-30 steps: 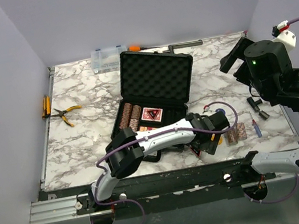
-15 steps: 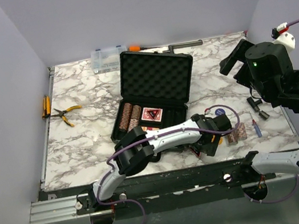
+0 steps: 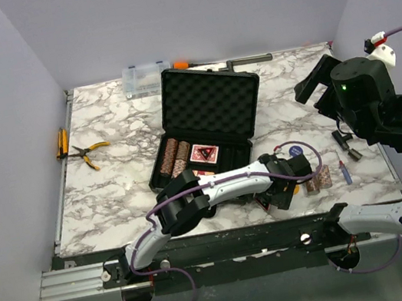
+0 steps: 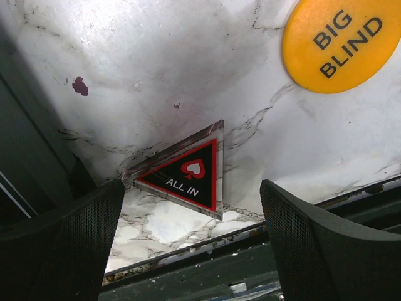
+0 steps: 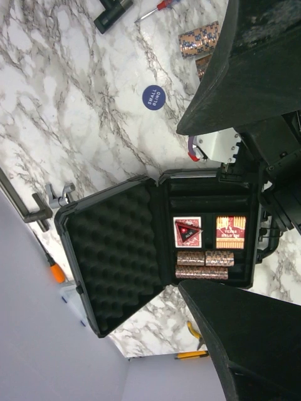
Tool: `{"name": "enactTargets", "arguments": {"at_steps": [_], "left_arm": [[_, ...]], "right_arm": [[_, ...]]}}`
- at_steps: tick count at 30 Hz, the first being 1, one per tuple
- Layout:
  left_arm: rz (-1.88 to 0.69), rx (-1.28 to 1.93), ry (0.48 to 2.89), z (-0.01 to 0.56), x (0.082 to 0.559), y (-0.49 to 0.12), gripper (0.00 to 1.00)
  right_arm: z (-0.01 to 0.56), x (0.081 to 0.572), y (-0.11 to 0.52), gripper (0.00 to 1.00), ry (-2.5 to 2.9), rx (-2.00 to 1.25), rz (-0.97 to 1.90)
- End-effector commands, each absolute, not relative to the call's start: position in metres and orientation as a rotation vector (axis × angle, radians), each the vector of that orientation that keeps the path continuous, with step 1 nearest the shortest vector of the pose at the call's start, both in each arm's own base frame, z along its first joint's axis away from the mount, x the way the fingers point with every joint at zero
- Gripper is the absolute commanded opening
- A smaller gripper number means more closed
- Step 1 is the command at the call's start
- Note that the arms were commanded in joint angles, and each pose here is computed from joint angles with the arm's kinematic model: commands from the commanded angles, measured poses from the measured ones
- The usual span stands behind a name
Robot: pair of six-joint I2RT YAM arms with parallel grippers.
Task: Pack up texas hold em set
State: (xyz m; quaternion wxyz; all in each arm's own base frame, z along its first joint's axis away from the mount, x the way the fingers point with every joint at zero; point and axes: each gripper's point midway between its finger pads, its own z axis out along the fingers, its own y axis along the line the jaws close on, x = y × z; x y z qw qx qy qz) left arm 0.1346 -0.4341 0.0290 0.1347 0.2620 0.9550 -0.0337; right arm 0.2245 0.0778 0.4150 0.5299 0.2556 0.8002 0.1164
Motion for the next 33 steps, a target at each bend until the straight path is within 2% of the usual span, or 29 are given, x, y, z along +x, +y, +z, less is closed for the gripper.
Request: {"name": "enactTargets", "arguments": {"at_steps": [1,18,33], "left_arm": [[-0.023,0.732,2.766,0.018,0.141,-0.430,0.89],[-0.217,0.800,2.753,0.022,0.131,-0.459,0.83],[-0.196,1.029,2.721,0.017,0.121,-0.440,0.84]], "right_arm": [[0.410,0.218,0.077,1.00,1.938,0.604,0.288],[0.415,0.212,0.074,1.00,1.942,0.589,0.293],[0.415,0.212,0.073,1.00,1.940,0.591,0.288]]}}
